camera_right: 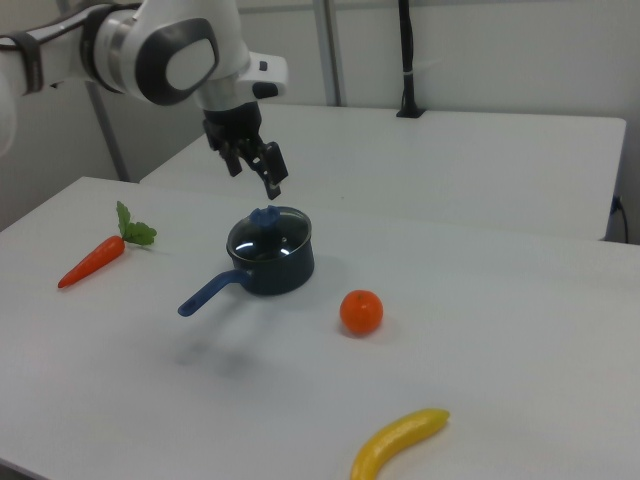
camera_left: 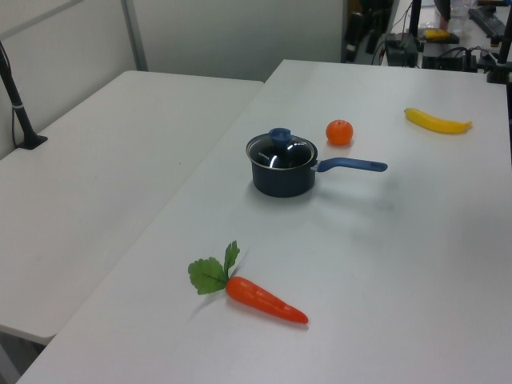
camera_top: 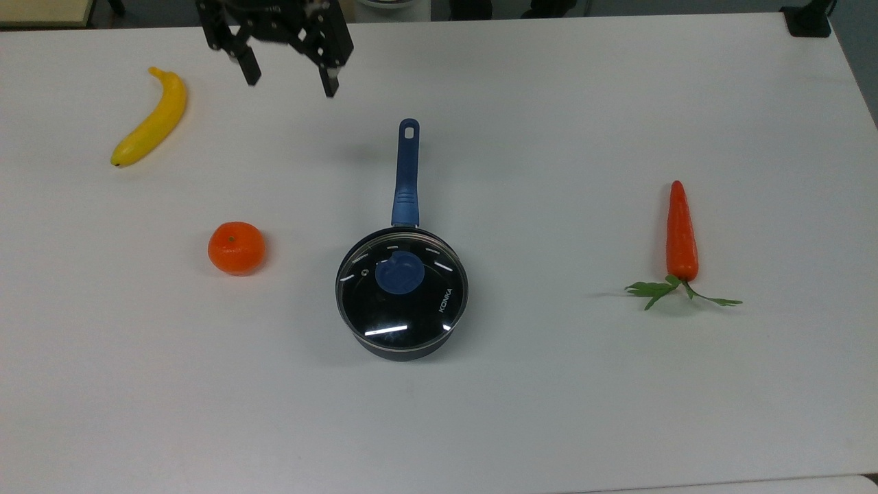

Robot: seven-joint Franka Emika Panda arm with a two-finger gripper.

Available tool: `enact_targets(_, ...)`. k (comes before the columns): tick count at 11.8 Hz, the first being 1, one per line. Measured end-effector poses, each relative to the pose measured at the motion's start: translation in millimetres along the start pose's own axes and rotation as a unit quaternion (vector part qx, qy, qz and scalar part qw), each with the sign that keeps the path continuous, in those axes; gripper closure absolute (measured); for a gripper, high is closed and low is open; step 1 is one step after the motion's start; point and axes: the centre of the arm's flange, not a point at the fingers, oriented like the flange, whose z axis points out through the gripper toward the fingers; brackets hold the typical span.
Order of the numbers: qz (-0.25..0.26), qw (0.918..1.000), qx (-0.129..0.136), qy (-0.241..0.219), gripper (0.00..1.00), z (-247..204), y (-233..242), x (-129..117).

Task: Open lid
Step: 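Move the open gripper over the saucepan lid's blue knob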

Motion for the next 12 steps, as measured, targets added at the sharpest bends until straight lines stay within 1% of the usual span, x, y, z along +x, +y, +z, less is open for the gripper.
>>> enact_targets(1,0.029,0.9995,0.003,0.011,0.00,11,-6,13)
enact_targets(2,0.074,0.9971,0.005,0.019,0.00,23,-11,23)
enact_targets(3,0.123,0.9920,0.008,0.026,0.00,33,-15,30)
enact_targets(4,0.170,0.9849,0.011,0.031,0.00,40,-20,34)
enact_targets(5,0.213,0.9762,0.017,0.038,0.00,44,-29,35)
enact_targets(7,0.278,0.9589,0.031,0.050,0.00,53,-52,36)
enact_targets(8,0.293,0.9538,0.037,0.054,0.00,64,-68,36)
enact_targets(10,0.310,0.9473,0.048,0.064,0.00,97,-97,39)
enact_targets(12,0.304,0.9497,0.038,0.066,0.00,130,-113,47)
